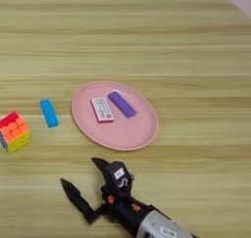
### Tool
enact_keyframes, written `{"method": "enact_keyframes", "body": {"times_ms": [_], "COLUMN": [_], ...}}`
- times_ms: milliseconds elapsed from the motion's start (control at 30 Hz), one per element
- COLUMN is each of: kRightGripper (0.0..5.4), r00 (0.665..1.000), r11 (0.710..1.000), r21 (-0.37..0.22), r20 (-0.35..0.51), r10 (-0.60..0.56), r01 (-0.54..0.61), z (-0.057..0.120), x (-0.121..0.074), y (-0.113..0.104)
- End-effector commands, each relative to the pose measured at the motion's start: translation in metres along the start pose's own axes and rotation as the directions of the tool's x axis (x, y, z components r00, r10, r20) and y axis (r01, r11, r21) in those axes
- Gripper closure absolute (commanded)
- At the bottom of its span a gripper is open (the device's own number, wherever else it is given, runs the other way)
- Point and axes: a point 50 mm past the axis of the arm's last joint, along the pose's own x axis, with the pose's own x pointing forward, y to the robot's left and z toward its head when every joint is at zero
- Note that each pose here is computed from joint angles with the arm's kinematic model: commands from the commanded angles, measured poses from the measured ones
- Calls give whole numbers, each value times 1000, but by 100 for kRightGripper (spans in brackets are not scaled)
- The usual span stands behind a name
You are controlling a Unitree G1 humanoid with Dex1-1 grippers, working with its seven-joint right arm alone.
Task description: Move the objects on the table
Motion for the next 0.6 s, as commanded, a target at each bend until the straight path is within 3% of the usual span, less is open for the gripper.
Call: {"method": "enact_keyframes", "body": {"times_ms": [33,167,300,600], "kRightGripper": [5,5,5,5], "r00": [998,996,997,991], "r11": [999,997,990,988], "r21": [-52,-80,-134,-101], "r20": [57,88,66,80], "r10": [18,4,-38,-105], "r01": [-15,3,47,113], "z": [13,19,14,5], "x": [9,23,37,57], "y": [5,6,9,17]}}
